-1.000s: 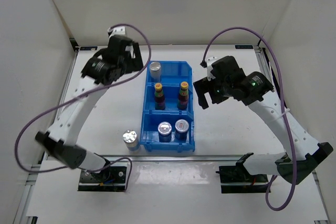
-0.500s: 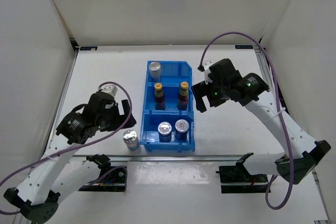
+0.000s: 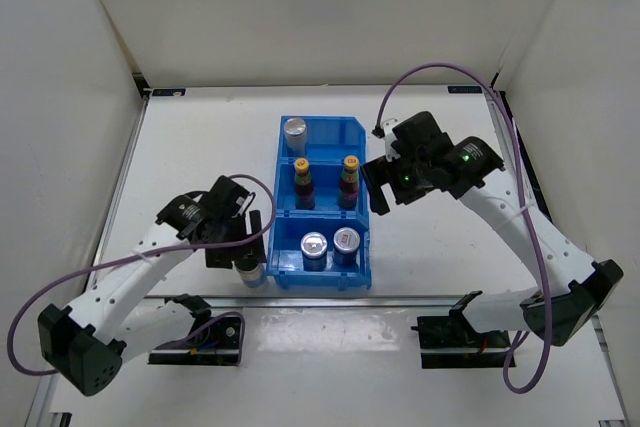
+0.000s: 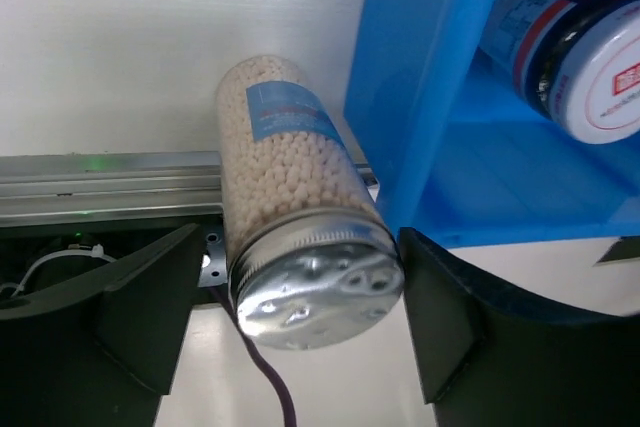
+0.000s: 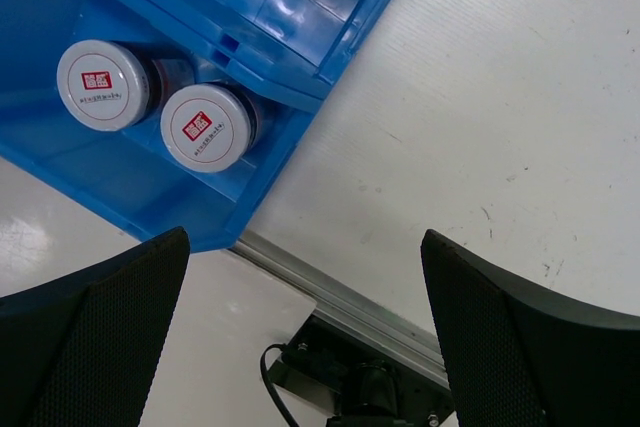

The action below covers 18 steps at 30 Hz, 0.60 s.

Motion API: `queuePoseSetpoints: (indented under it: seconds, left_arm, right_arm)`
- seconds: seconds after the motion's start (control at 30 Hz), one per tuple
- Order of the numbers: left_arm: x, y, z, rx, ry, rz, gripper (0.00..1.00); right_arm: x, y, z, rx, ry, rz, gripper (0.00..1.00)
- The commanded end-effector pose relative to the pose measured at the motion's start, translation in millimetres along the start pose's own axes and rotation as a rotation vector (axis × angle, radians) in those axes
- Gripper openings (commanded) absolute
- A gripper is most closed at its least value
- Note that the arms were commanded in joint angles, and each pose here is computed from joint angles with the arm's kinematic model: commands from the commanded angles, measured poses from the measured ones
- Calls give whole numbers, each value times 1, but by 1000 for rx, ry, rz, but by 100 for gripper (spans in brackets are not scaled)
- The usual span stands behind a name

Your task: Organize the condiment bottles

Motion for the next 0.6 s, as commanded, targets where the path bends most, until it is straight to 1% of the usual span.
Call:
queuePoseSetpoints:
  seconds: [0.0,0.07,0.1,0.17,0.2,0.23,0.27,0.3,0.37,0.4,0.43,0.47,0.5,0.57]
  left_arm:
    - [7,-12,-2,-16,4,-20,85]
    - [14,-19,2,-25,-5,-39,76]
    - [17,-24,7,-43,-19,-67,61]
    - [25,-27,19,-31,-46,-76,45]
    - [38,-37,32,-43,-81,-75,33]
    - [44,-40,40,-37,-103,-74,11]
    - [53,-39,49,-5,-141,-81,11]
    - [64,-47,68,0,-167,-88,11]
    - [84,-52,88,36,-224,-136,11]
    - [105,-70,109,15,-279,-148,11]
    - [115,-67,120,58,-289,-182,11]
    - [127,-72,131,61,-314,-192,11]
    - [158,-90,153,31,-388,-177,11]
    - [183,-101,170,14,-437,-217,11]
  right_arm:
    - [-1,-4,-3,-21,4,-12,100]
    - [-1,-4,-3,-21,4,-12,100]
    - [-1,-5,-3,-30,3,-12,100]
    - [-1,-5,-3,-31,3,-12,100]
    - [-4,-7,-5,-43,14,-12,100]
    - [-3,-7,-2,-43,5,-12,100]
    - [-3,-7,-2,-43,5,-12,100]
    - [-6,-8,-2,-52,4,-12,100]
    - [-9,-8,-1,-52,6,-12,100]
    - [-9,-10,-1,-63,6,-12,100]
    - [-11,-10,0,-63,4,-12,100]
    - [-12,-10,0,-63,4,-12,100]
    - [-11,-11,3,-72,-5,-12,100]
    - [-14,-11,4,-72,-7,-12,100]
Point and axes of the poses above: each gripper's point midway between its finger pads, its own z axis back along the fingers, its own y axis along the line the jaws close on, x = y × z, the point moved 3 cm from there along z, back along the fingers, and after that the axes turned 6 degrees about z, right-handed, at the moved point
